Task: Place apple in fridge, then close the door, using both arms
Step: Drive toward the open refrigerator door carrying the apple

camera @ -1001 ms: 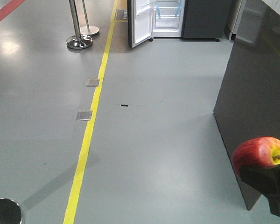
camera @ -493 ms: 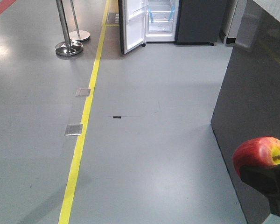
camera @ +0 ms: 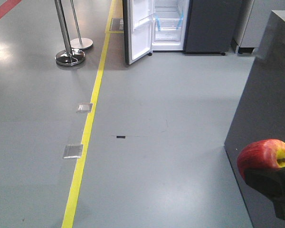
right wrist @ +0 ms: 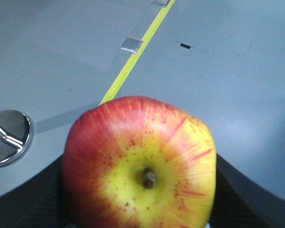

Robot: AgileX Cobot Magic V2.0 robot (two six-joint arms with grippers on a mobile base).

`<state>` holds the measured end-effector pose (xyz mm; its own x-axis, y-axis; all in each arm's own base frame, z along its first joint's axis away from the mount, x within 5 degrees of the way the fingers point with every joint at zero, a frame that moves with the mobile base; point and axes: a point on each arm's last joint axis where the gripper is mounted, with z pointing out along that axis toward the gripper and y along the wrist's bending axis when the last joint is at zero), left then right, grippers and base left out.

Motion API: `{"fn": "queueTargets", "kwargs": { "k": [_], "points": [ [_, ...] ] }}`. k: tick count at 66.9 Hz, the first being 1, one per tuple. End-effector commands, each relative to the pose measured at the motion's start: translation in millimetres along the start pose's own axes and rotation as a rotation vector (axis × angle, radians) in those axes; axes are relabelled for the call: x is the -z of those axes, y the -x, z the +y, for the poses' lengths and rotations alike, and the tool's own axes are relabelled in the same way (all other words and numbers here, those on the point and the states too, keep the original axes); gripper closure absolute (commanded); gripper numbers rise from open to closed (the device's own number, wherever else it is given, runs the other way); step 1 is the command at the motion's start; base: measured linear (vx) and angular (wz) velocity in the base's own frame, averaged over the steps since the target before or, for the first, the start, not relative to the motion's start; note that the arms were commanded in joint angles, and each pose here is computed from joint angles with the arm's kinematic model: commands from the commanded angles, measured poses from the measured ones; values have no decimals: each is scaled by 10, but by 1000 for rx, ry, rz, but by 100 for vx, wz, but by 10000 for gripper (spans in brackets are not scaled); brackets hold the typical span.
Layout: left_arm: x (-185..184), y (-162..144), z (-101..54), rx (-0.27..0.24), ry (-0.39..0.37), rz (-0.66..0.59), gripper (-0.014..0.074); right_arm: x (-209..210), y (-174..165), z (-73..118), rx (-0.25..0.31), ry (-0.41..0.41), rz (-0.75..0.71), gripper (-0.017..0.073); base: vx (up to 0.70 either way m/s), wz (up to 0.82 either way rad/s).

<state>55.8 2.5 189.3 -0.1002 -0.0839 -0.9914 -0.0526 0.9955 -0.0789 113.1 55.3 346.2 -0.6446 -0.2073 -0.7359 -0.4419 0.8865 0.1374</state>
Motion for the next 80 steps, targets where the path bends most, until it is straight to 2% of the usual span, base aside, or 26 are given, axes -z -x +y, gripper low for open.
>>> {"fn": "queueTargets", "kwargs": {
  "k": [1,80],
  "points": [
    [-10,5,-3,15,-9,-54,600,65,111,13,2,0,-93,384,41,9],
    [-10,5,-3,15,-9,-54,600,65,111,13,2,0,-92,384,42,1]
  ]
}}
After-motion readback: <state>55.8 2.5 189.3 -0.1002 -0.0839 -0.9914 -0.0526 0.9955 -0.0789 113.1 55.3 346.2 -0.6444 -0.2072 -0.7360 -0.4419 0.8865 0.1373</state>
